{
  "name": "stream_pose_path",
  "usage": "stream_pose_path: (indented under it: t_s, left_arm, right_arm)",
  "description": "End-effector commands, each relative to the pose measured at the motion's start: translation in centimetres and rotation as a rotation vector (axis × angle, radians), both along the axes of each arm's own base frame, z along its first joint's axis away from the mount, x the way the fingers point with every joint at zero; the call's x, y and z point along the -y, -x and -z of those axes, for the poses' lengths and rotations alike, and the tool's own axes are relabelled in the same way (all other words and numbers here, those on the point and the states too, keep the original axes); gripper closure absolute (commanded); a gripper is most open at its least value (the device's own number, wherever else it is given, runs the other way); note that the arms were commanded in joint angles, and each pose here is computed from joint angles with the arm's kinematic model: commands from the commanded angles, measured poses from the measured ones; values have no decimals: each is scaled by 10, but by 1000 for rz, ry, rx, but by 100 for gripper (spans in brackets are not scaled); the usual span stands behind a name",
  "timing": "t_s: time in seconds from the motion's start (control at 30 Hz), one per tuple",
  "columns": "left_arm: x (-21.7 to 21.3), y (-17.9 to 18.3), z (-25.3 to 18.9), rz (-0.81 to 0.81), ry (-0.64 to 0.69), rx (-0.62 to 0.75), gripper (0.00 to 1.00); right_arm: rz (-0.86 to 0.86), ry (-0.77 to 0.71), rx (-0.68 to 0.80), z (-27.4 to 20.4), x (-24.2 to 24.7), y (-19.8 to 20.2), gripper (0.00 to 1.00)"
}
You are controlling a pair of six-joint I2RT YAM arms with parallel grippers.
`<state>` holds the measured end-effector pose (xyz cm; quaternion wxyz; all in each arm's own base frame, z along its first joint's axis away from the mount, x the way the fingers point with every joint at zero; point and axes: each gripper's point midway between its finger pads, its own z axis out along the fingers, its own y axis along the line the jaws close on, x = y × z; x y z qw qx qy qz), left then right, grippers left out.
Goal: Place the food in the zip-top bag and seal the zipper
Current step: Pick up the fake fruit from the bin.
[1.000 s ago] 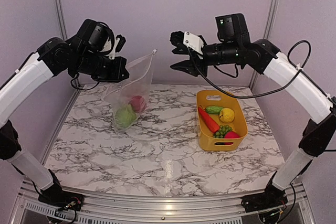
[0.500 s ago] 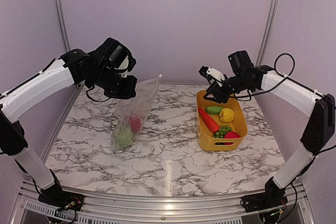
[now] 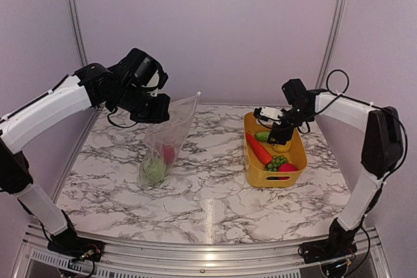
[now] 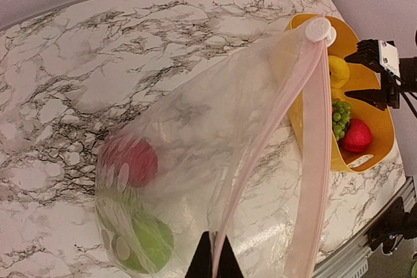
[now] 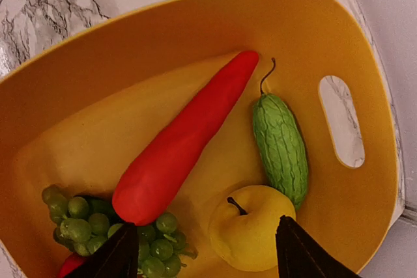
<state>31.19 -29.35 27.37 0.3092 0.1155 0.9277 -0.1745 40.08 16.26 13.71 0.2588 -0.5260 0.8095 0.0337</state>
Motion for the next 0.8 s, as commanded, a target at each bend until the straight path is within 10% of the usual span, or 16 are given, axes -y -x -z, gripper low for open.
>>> stream_pose_path:
  t_s: [0.0, 0.77]
  left_arm:
    - [-4, 3, -10, 1, 23, 27, 100]
    - [-3, 8, -5, 36, 24, 16, 100]
  right_arm:
    - [-40, 157, 82, -1, 35, -28, 29]
    - [-59, 332, -70, 64, 63, -51, 12]
